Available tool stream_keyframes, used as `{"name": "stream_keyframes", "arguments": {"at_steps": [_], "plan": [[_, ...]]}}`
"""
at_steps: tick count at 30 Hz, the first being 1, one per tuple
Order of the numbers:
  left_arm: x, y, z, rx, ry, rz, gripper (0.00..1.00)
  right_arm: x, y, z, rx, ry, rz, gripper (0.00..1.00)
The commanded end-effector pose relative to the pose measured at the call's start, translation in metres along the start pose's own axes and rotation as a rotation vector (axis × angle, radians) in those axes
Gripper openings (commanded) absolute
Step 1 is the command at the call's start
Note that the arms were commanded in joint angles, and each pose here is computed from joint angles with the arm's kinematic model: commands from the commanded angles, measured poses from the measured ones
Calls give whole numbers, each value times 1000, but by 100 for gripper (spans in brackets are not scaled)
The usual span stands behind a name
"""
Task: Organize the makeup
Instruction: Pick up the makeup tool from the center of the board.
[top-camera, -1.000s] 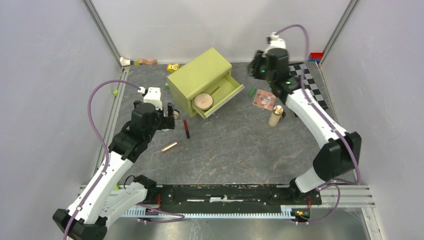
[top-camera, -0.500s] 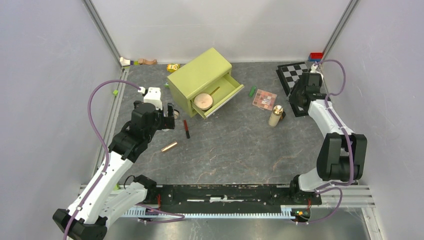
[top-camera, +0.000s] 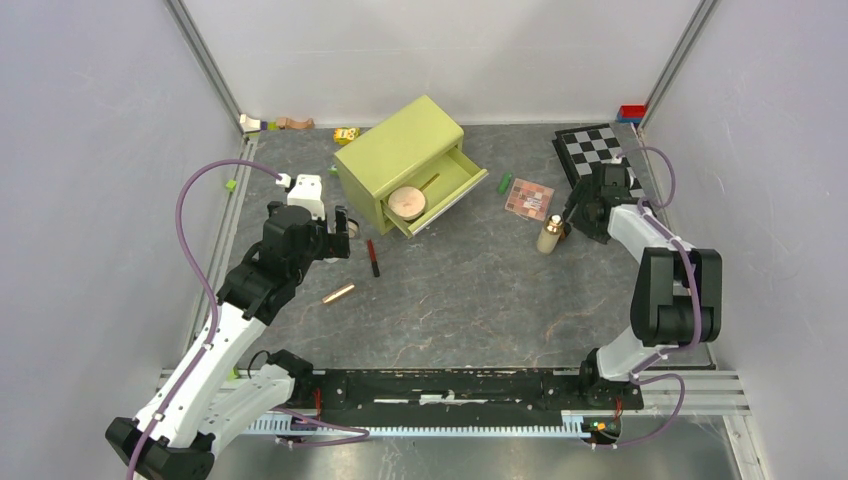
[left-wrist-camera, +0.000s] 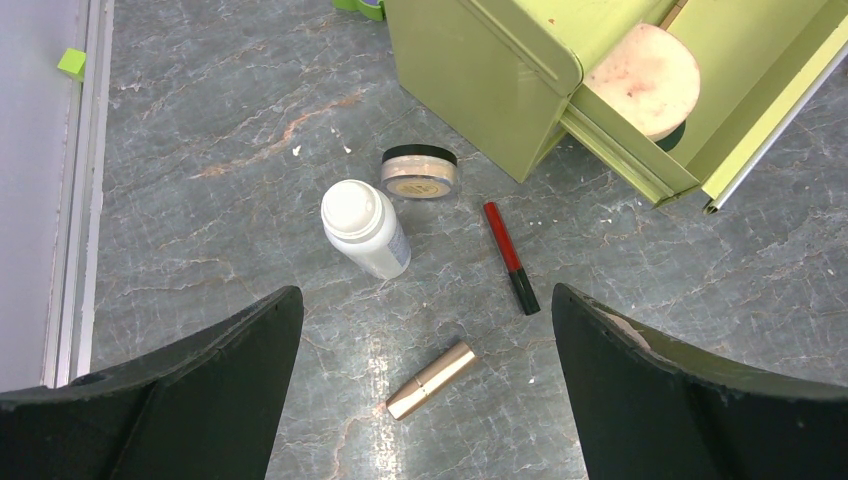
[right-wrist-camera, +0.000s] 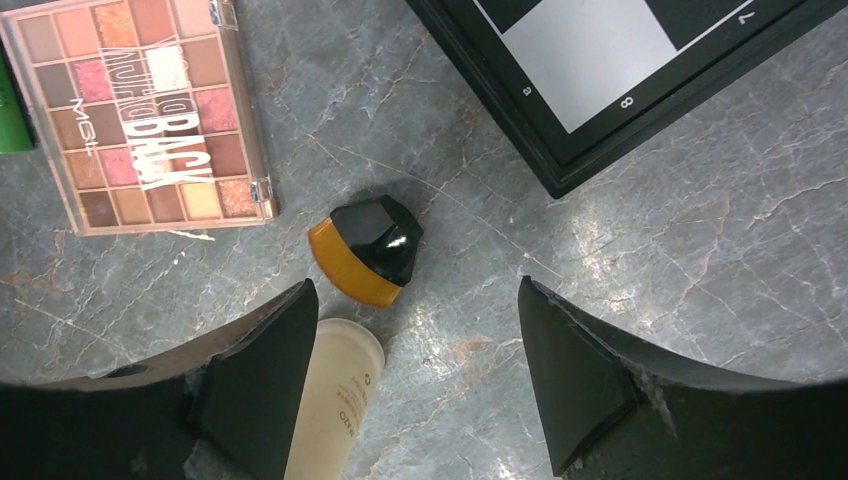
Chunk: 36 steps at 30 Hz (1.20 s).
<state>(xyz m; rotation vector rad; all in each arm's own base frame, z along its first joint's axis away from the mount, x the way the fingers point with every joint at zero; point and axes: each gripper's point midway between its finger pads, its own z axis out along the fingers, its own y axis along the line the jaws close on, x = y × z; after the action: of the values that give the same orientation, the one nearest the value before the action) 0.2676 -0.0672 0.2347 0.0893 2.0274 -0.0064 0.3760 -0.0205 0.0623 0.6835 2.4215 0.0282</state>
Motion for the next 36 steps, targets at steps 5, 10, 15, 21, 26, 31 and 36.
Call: {"name": "stream_keyframes", "arguments": {"at_steps": [5,10,15,21,26,31,36], "plan": [[-10,-4,2,13,-33,-47,100,-10,12,15,-6,11,74,80],[-10,-4,1,14,-34,-47,100,-9,14,24,13,49,95,79],[-10,-4,1,14,-36,-47,100,-8,14,30,30,70,106,77],[-10,-4,1,16,-35,-47,100,-4,12,35,51,101,86,76],[-11,-4,0,16,-37,-48,100,2,15,38,36,138,76,75],[-11,-4,0,16,-39,-48,100,7,21,42,6,164,65,69],[-11,-4,0,15,-40,-48,100,8,22,41,-7,160,56,55]]}}
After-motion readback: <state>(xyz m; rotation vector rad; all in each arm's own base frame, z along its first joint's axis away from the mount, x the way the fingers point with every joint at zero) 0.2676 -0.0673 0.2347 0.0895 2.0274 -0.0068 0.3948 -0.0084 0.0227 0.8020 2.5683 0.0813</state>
